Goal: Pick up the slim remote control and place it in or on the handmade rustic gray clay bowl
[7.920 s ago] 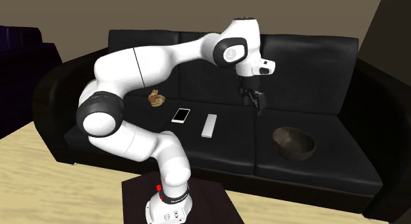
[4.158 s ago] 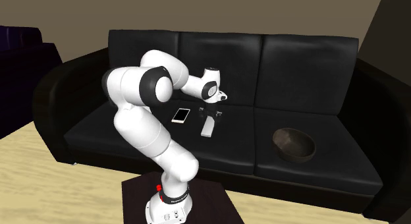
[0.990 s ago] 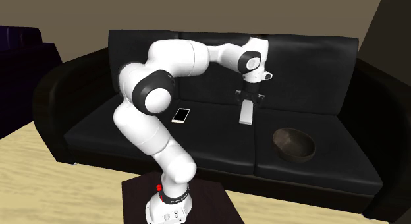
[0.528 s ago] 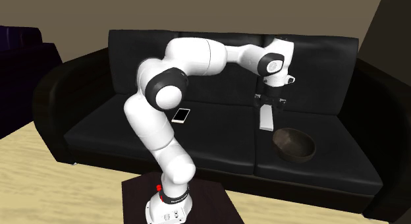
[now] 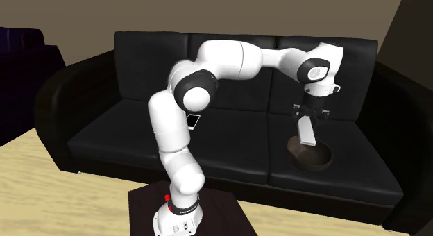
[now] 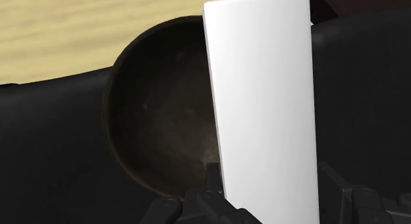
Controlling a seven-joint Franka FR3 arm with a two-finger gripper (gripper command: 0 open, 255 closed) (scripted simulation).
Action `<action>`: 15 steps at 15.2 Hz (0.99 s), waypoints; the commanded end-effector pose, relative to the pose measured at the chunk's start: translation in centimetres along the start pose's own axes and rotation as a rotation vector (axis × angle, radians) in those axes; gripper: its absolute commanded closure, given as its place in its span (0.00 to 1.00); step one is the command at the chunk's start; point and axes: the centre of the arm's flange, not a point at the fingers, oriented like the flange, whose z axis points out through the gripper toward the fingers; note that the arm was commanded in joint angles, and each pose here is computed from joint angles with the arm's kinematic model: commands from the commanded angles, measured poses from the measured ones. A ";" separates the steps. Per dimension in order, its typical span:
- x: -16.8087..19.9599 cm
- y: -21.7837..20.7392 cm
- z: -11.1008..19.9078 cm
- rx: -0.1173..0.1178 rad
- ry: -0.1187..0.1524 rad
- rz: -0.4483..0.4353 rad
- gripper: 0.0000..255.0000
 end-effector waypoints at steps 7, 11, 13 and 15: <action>-0.8 3.8 2.8 -0.001 0.000 -0.002 1.00; -0.8 3.9 4.9 -0.001 0.000 -0.002 1.00; -0.8 3.9 6.0 -0.001 0.000 -0.002 1.00; -0.8 3.9 7.3 -0.001 0.000 -0.002 1.00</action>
